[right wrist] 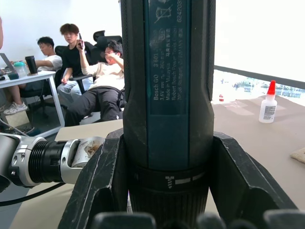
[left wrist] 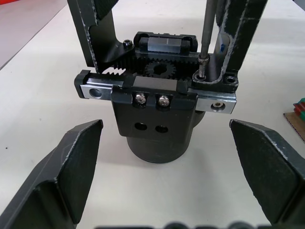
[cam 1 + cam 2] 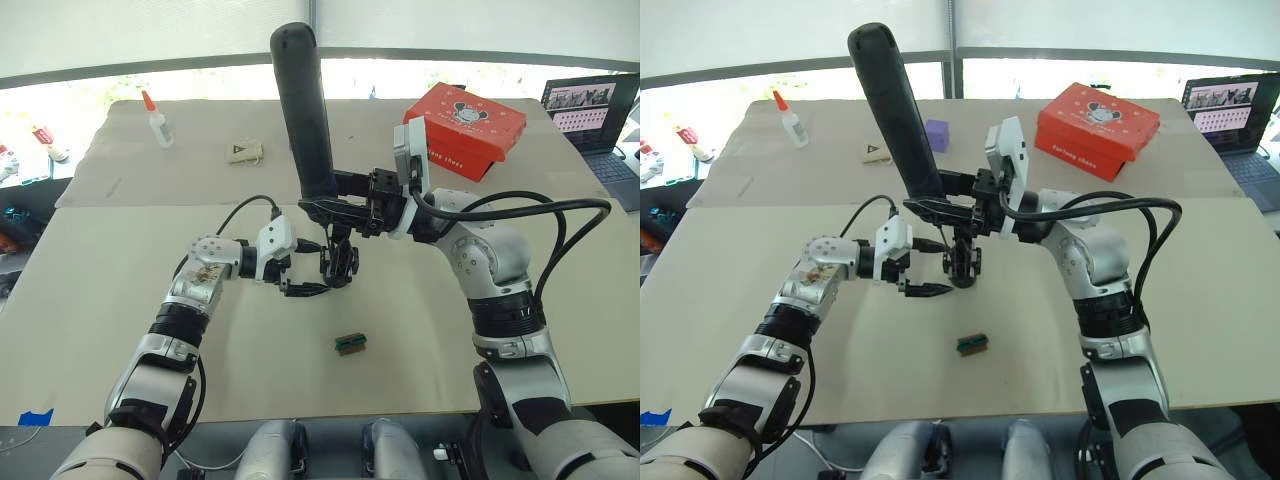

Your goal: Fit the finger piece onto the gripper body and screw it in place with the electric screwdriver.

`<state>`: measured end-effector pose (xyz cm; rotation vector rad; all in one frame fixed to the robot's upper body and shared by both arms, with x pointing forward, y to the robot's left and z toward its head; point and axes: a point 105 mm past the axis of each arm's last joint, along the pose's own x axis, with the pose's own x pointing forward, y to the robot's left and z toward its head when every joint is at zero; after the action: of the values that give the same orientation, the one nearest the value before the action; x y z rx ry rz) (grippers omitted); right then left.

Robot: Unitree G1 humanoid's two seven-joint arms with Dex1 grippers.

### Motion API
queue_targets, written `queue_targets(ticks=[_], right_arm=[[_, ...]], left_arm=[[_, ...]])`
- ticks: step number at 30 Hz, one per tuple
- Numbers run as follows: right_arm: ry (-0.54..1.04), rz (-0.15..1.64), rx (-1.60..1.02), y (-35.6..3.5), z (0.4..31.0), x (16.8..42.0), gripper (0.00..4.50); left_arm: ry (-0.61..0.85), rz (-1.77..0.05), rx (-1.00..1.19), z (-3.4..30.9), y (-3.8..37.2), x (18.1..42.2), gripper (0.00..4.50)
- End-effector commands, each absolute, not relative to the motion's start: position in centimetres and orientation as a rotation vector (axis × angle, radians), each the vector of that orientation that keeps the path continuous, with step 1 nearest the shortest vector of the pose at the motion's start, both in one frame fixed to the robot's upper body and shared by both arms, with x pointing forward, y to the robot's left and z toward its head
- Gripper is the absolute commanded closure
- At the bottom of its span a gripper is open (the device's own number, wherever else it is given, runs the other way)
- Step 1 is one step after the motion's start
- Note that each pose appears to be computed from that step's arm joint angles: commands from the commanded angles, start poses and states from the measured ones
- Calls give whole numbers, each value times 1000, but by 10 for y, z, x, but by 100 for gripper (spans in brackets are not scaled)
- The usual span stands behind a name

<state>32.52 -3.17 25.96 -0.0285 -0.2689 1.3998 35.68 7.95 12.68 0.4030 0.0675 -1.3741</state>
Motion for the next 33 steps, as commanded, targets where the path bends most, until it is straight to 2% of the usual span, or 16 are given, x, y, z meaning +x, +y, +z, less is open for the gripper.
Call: queue_targets(ticks=[1, 16, 24, 33], right_arm=[[-380, 1408, -57, -31, 281, 320, 258], [-365, 1409, -62, -34, 275, 320, 258], [-366, 1386, -51, -38, 270, 319, 258], [-358, 1362, -49, -42, 266, 318, 258]], left_arm=[[25, -1378, 416, 137, 78, 356, 0], [25, -1373, 413, 136, 78, 356, 0], [57, -1353, 426, 124, 77, 359, 0], [45, -1311, 374, 110, 56, 364, 0]])
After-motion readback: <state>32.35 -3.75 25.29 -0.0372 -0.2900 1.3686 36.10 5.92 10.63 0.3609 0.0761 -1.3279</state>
